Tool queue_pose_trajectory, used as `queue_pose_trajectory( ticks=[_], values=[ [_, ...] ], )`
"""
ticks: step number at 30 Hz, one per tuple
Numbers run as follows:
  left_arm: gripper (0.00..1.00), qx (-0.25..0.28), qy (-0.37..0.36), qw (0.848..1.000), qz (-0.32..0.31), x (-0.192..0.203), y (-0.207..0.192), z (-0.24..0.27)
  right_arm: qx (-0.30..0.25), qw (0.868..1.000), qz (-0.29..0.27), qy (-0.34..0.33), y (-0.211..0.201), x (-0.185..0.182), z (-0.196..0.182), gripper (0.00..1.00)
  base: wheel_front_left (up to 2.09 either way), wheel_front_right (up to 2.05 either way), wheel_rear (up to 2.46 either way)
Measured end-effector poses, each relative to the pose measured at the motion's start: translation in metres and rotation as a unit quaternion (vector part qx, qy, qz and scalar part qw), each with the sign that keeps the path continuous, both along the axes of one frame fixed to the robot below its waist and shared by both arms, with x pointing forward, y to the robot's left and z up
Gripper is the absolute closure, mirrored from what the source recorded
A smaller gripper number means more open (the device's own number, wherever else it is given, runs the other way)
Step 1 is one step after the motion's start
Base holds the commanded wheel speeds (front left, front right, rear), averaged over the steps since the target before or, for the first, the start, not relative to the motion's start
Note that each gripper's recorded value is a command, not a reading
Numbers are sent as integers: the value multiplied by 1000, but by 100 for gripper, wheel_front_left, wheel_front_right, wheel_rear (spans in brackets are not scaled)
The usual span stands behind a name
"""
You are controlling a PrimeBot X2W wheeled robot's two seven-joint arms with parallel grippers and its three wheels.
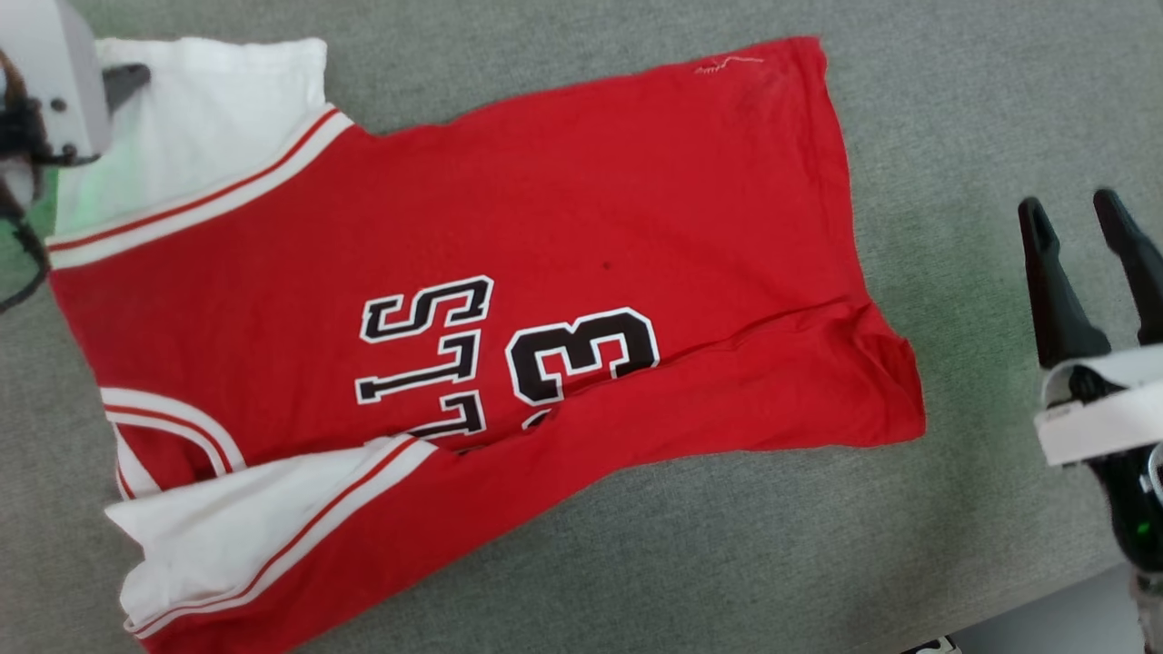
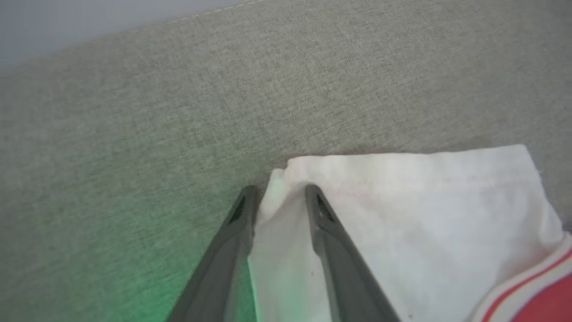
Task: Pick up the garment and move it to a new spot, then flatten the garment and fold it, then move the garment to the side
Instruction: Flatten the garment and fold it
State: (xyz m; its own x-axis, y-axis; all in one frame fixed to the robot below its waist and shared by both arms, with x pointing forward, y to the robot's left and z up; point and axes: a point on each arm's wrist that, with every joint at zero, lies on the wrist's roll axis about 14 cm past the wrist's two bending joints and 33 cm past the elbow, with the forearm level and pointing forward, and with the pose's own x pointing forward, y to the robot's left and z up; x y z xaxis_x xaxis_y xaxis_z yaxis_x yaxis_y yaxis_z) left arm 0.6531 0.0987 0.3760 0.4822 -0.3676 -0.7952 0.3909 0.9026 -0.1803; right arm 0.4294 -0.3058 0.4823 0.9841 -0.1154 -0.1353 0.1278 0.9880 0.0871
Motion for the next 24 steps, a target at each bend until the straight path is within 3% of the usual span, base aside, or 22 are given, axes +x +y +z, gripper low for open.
queue_pose_trajectory(
  ticks=[8,14,24],
  values=[
    [100,-14,3,1000,-25,-5,-15,2,-39,990,109,79,35,52,-8,0,0,0,0],
    [100,-23,-8,999,-47,-12,-23,7,-69,955,166,235,45,80,-48,0,0,0,0],
    [100,-29,-17,998,-58,-21,-23,9,-18,917,174,358,59,121,-83,0,0,0,0]
  ],
)
